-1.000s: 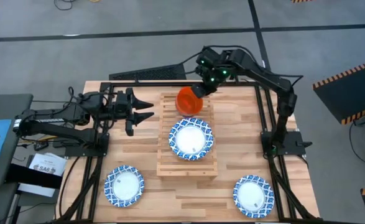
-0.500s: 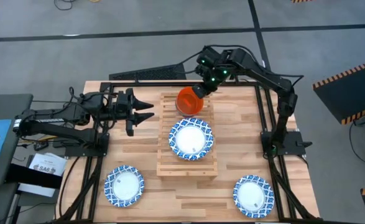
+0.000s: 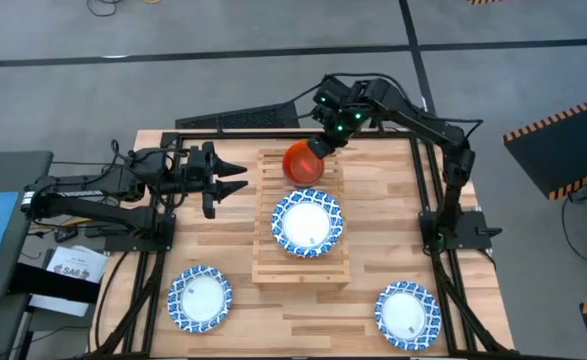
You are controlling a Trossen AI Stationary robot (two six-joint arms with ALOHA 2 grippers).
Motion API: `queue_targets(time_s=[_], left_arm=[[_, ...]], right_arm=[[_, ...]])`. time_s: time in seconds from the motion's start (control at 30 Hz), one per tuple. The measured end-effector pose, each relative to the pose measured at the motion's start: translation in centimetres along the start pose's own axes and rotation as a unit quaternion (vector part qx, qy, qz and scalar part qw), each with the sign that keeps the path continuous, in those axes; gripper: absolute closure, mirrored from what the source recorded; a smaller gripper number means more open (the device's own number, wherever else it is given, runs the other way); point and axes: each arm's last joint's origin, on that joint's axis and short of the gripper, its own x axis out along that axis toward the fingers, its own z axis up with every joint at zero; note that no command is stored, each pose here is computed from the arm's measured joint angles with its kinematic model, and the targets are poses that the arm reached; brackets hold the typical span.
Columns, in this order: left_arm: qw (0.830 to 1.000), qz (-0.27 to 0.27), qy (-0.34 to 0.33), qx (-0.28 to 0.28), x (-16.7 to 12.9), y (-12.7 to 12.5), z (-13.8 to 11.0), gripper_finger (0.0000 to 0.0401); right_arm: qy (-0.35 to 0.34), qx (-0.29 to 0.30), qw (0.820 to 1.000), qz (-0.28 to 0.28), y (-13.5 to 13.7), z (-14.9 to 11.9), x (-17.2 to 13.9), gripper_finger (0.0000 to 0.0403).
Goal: Place and stack bowls onto a shelf
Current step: Stack the orange bowl on top of the blue bowl on the shelf, then stack the left white patterned bowl on top of the white patterned bowl on the shelf
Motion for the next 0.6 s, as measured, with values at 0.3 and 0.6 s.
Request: queue_targets(time_s=[0.3,0.6], left_arm=[[1.000,0.000,0.000,0.000,0.0,0.0,0.0,0.0239],[1.000,0.004,-0.001,0.000,0.0,0.0,0.0,0.0239]], right_arm=[[-0.003,-0.018,1.000,-0.009,-0.9,0.2,-0.5,0.0198],[0.032,-0.090,0.995,-0.029,-0.9,-1.8,-2.2,0.0175]])
